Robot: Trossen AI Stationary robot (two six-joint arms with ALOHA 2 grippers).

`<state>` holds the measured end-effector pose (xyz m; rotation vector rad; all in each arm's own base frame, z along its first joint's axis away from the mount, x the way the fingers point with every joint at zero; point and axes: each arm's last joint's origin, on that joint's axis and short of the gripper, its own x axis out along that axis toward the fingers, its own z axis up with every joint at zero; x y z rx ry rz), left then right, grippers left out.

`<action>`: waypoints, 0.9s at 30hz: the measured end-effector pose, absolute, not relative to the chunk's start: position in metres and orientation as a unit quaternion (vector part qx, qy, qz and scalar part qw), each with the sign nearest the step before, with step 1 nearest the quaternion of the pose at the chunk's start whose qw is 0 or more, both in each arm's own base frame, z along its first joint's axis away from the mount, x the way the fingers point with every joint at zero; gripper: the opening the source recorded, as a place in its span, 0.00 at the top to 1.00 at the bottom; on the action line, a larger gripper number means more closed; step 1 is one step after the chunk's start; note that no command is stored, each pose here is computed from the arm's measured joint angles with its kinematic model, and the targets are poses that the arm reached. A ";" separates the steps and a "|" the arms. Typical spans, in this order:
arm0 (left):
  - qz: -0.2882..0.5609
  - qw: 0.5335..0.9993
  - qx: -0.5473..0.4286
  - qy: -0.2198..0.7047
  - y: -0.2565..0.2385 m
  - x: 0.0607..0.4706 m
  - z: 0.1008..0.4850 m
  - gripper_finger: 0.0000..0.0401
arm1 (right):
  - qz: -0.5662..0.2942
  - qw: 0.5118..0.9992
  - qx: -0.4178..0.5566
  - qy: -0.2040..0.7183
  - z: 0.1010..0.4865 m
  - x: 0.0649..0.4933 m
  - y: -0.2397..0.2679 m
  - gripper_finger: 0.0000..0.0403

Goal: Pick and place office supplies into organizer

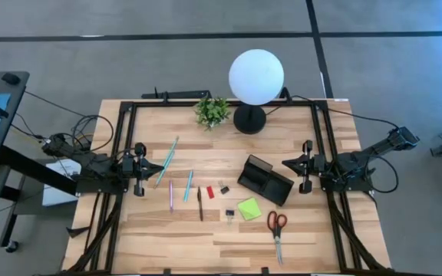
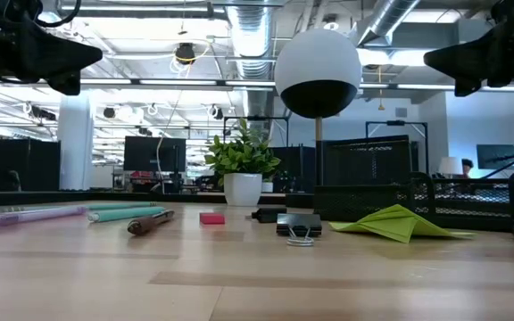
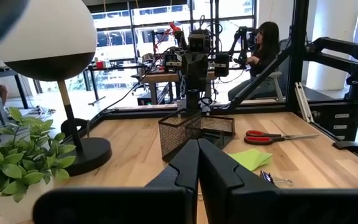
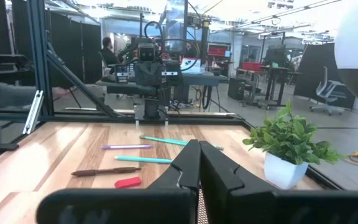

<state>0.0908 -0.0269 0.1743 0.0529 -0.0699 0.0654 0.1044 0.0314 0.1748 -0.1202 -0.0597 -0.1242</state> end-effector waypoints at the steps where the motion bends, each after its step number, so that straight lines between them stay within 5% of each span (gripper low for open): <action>1: 0.033 0.998 0.028 -0.035 -0.027 0.091 0.174 1.00 | -0.062 0.996 -0.060 -0.030 0.175 0.104 0.031 1.00; 27: 0.033 0.998 0.026 -0.036 -0.027 0.091 0.174 1.00 | -0.062 0.996 -0.060 -0.030 0.175 0.104 0.031 1.00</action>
